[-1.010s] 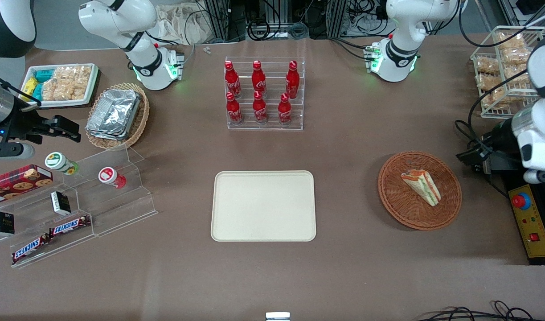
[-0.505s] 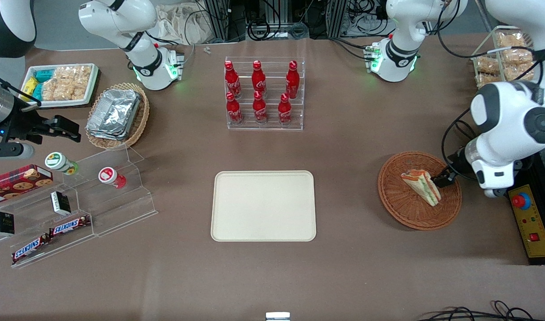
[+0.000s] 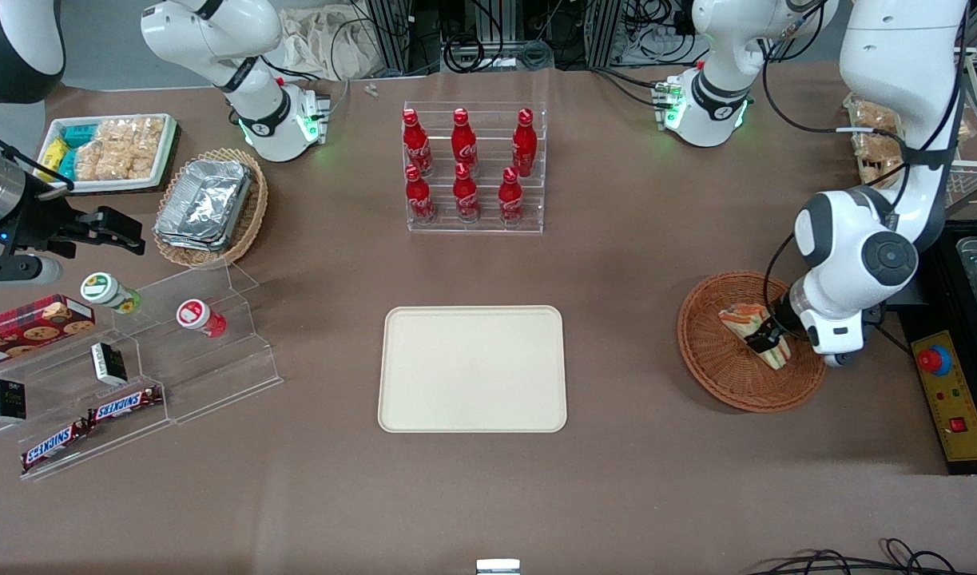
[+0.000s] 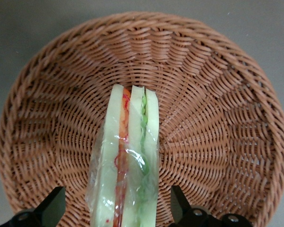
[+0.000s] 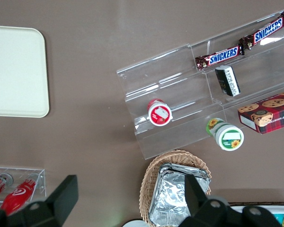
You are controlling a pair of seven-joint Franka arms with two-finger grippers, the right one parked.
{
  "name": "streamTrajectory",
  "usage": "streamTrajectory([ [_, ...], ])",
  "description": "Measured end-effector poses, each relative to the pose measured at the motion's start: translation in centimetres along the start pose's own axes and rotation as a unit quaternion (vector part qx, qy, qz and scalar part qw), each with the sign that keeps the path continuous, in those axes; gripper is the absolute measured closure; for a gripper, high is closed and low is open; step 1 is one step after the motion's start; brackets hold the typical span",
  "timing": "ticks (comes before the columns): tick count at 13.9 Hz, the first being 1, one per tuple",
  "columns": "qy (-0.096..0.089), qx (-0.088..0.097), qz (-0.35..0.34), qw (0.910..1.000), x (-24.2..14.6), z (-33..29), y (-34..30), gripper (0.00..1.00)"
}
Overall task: Place sandwich from basket to tray
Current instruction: 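Lower the left gripper onto the wrapped sandwich and close on it, then lift the sandwich out of the basket and carry it toward the tray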
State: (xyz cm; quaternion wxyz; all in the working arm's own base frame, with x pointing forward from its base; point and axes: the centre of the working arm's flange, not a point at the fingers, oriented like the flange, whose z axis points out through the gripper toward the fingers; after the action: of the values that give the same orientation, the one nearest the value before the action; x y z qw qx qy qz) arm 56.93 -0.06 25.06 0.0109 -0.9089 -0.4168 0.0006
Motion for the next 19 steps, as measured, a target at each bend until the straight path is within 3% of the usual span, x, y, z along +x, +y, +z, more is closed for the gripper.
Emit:
streamTrajectory([
  [2,0.006,0.008,0.014,0.9999,-0.2,1.1,0.2,0.05],
  [4,0.016,0.026,0.039,0.9988,-0.4,2.3,0.1,0.26],
  [6,0.021,0.030,0.052,0.9979,-0.3,2.5,0.3,0.48],
  [8,0.022,0.035,0.059,0.9974,0.1,1.2,0.6,0.59],
  [11,0.009,0.058,0.075,0.9955,0.8,-5.3,2.3,0.65],
  [13,-0.016,0.069,0.093,0.9931,-0.7,-11.3,4.6,0.67],
  [15,-0.040,0.077,0.119,0.9891,-3.4,-16.4,7.2,0.75],
  [16,-0.043,0.074,0.137,0.9869,-5.2,-18.1,8.7,0.80],
  [19,-0.042,0.048,0.207,0.9762,-12.1,-19.8,13.1,0.80],
])
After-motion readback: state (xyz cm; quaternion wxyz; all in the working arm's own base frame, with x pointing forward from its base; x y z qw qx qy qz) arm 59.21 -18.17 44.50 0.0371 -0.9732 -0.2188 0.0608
